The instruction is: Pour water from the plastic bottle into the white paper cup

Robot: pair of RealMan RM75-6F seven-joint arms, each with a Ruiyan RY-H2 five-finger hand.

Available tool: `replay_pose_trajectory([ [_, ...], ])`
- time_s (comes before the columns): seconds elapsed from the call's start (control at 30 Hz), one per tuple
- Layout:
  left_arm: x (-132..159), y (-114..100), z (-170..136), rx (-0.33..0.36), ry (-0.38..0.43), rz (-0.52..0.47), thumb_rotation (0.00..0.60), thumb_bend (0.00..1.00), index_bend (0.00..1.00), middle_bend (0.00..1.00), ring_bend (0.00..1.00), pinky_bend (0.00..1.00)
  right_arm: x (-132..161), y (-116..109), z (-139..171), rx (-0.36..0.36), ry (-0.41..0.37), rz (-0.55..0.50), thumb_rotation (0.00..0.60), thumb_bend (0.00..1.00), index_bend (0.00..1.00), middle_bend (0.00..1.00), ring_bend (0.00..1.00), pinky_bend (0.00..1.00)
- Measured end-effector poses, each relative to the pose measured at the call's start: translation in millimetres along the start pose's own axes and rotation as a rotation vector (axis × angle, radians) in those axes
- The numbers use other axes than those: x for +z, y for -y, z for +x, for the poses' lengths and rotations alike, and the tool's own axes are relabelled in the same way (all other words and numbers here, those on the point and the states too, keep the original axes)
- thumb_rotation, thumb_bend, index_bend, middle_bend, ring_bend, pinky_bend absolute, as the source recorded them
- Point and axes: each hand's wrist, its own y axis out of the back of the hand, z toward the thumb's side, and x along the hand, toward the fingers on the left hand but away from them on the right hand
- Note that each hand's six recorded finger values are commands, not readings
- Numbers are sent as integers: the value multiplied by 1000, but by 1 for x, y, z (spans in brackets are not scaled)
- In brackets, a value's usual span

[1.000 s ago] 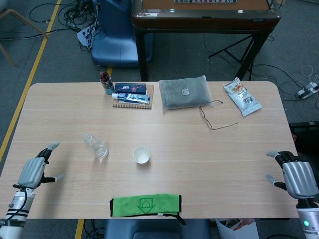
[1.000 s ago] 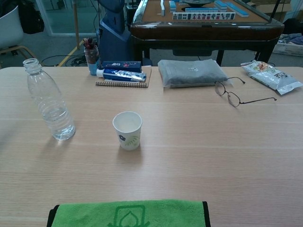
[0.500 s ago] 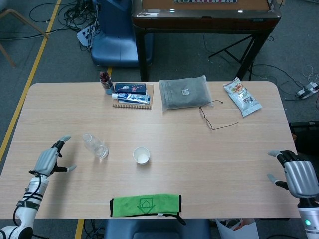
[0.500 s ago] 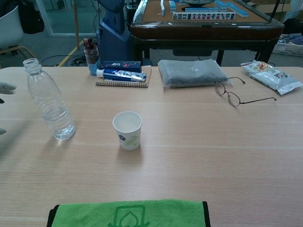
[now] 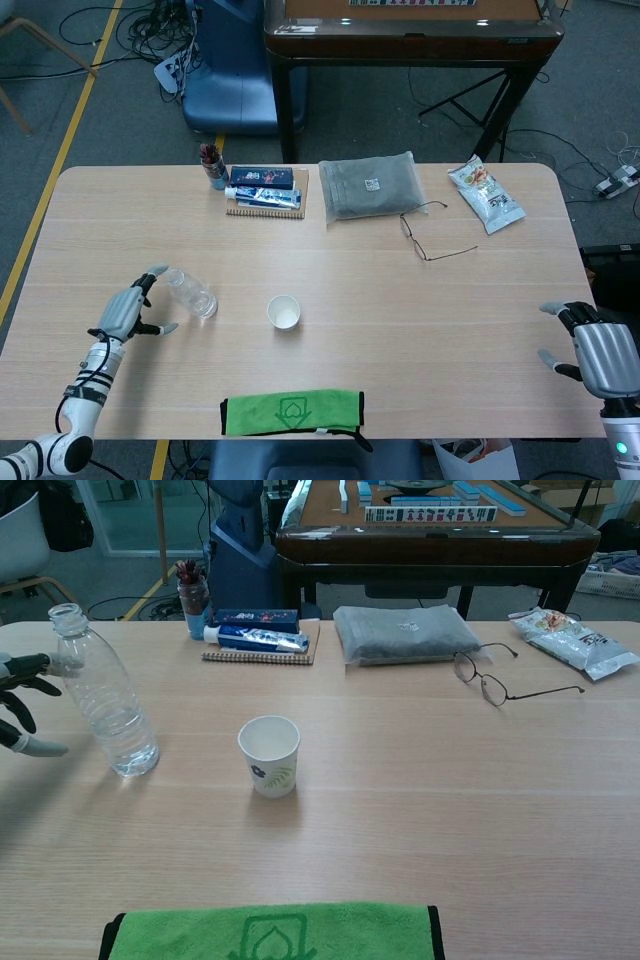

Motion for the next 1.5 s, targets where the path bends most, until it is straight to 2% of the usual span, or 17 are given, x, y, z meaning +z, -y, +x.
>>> replay_pose_trajectory([
  [0.23, 16, 10, 10, -26, 11, -43, 600, 77, 0, 78, 155, 390, 0, -2, 1, -4, -3, -7, 600, 73, 351, 383, 320, 515],
  [0.53, 23, 19, 18, -41, 0, -120, 600, 77, 1, 78, 157, 390, -1, -6, 2, -13, 0, -17, 600, 74, 351, 383, 320, 515],
  [0.97, 26, 23, 24, -39, 4, -173, 600, 77, 55, 80, 182, 390, -2, -7, 2, -15, -1, -19, 600, 75, 351, 383, 320, 515],
  [1.5, 39, 36, 34, -79, 13, -223, 600, 77, 73, 88, 191, 391, -2, -10, 3, -22, -2, -26, 600, 75, 351, 383, 320, 515],
])
